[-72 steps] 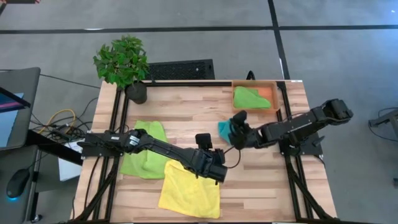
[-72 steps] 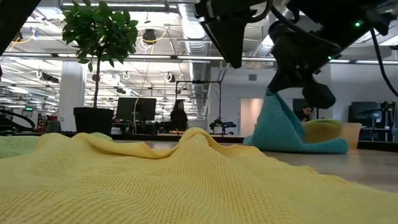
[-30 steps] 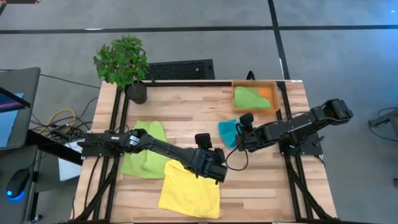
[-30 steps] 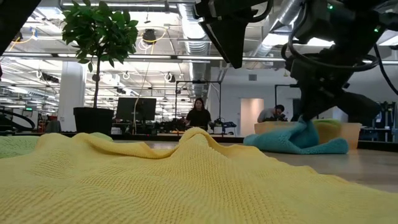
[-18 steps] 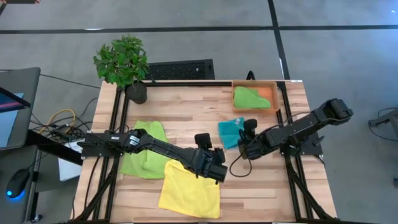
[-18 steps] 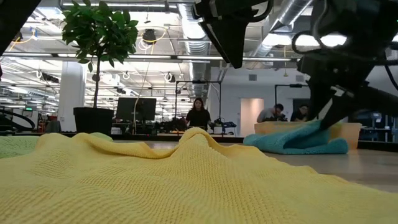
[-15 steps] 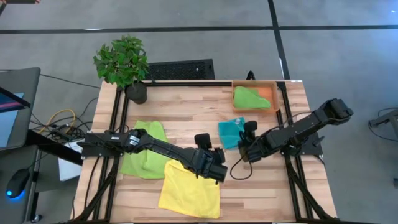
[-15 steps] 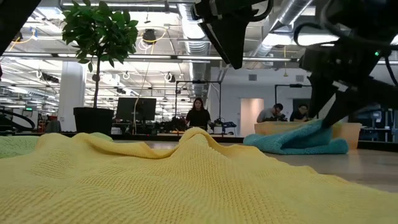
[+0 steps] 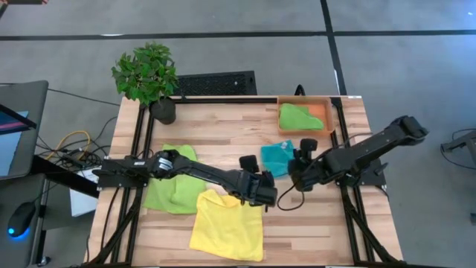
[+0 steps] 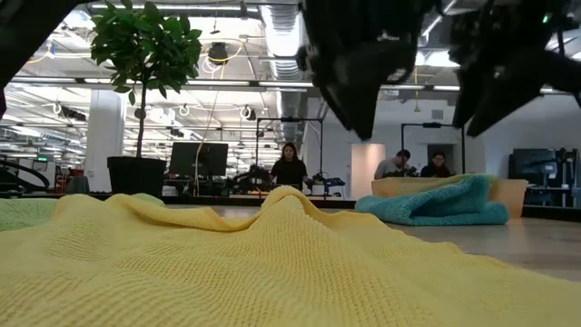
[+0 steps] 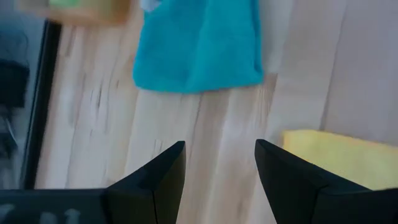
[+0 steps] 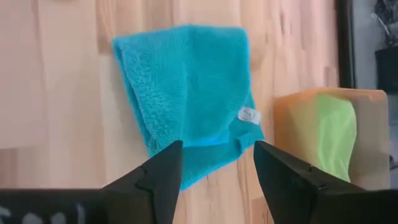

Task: Fold microfiber towels
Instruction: Put the blue microfiber towel into the orange bin

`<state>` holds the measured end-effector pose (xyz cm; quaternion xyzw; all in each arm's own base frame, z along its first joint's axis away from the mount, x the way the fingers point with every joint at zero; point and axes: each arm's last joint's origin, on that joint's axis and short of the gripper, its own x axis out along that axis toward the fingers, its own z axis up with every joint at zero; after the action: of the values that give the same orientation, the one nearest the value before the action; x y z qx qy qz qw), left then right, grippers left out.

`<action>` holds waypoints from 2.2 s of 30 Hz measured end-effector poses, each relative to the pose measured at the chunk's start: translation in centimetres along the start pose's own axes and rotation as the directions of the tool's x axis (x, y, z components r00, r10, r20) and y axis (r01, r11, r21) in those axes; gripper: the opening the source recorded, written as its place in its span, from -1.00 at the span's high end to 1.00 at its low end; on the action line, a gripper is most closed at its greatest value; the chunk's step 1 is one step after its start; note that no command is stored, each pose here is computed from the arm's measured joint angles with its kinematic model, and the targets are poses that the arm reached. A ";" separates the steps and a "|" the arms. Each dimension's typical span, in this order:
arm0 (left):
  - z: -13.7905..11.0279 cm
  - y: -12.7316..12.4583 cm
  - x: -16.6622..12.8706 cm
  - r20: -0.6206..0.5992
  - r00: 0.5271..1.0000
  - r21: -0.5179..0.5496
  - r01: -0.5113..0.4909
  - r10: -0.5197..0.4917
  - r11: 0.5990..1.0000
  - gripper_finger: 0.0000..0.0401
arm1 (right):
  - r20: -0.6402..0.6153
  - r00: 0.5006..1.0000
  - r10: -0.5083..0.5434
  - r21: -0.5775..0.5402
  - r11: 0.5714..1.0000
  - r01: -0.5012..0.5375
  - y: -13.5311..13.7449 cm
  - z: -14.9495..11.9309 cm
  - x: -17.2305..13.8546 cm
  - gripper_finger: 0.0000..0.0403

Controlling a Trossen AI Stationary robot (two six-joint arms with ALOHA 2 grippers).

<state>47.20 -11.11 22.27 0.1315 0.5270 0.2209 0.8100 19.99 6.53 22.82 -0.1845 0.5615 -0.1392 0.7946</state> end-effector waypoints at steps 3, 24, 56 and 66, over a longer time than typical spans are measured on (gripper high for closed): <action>0.1 -0.9 1.5 0.067 0.998 0.077 0.011 -0.016 0.997 0.07 | 0.047 0.999 0.021 0.039 0.999 -0.023 -0.5 -0.6 -1.8 -0.10; -0.6 -0.8 9.5 0.224 0.966 0.195 0.084 -0.128 0.977 0.07 | 0.304 0.925 0.226 -0.014 0.972 -0.233 1.9 -2.7 -6.9 -0.10; -1.6 2.1 13.0 0.181 0.974 0.086 0.124 -0.138 0.989 0.15 | 0.308 0.924 0.225 -0.010 0.972 -0.233 2.0 -2.6 -6.8 -0.10; -2.0 2.6 13.5 0.144 0.981 0.117 0.111 -0.127 0.987 0.81 | 0.308 0.924 0.225 -0.008 0.972 -0.234 2.0 -2.6 -6.8 -0.10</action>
<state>49.51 -2.18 11.91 0.1601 0.4823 0.1323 0.8510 15.33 10.85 26.91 -0.1254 0.4468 -0.0229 0.8855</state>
